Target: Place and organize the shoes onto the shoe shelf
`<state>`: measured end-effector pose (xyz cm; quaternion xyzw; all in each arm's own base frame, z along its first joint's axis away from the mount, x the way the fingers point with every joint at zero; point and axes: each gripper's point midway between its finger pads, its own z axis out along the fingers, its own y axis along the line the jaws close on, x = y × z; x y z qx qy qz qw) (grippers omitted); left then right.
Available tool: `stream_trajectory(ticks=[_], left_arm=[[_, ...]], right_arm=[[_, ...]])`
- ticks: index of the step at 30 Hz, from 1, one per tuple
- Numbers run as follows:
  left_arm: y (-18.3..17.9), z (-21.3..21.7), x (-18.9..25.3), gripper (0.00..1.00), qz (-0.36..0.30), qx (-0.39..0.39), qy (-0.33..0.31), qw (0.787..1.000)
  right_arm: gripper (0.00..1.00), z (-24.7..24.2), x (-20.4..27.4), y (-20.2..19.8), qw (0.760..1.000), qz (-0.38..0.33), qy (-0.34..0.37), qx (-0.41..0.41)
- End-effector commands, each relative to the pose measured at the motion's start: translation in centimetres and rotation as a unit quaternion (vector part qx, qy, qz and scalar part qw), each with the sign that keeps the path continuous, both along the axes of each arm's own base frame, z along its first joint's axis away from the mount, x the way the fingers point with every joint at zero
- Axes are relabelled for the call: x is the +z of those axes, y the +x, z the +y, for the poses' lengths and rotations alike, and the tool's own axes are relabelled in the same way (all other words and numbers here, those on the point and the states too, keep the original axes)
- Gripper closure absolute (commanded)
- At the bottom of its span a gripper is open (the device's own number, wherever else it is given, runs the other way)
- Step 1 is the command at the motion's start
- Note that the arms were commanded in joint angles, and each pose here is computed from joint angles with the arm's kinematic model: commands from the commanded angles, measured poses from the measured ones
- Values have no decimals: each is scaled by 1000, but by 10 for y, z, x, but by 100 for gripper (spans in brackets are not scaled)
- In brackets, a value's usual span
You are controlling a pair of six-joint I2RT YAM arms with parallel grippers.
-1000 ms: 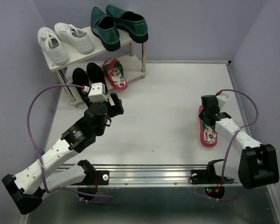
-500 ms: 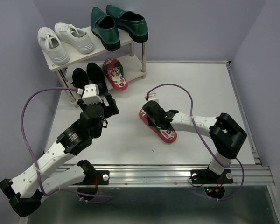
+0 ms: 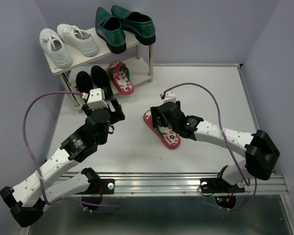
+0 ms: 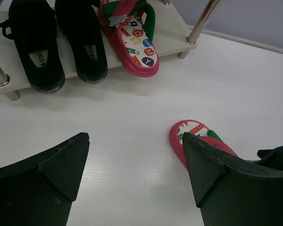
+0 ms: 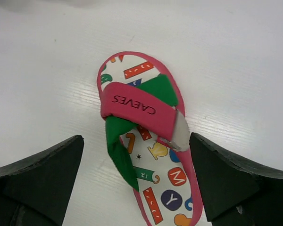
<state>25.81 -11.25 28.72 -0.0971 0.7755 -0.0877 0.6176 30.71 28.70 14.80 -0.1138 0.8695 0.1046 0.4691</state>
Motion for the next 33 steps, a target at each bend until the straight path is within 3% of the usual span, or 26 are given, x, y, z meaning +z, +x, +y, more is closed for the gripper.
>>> stream_trajectory(ticks=[1,7,15,21,22,27,28,30,33], left_arm=[[4,1,21,9,-24,10,-22,999],[4,-1,19,9,-21,8,-26,999],[5,-2,17,9,-17,8,-25,1000],[3,1,18,9,-18,11,-24,999],[3,1,16,9,-16,12,-24,1000],[2,1,14,9,-15,11,-26,999],[2,1,13,9,-15,11,-26,1000],[2,1,13,9,-15,11,-24,1000],[3,1,13,9,-15,11,-21,1000]], right_arm=[[1,-40,-4,3,998,-1,22,-58],[17,-51,-43,-9,998,45,15,-43],[23,-47,-80,8,996,69,16,-45],[52,-43,-70,32,995,47,63,-56],[61,-45,-69,34,995,46,68,-62],[83,-52,-68,37,993,44,83,-76],[92,-52,-67,36,992,44,88,-79],[99,-53,-67,34,992,45,91,-81],[99,-52,-63,33,991,41,101,-78]])
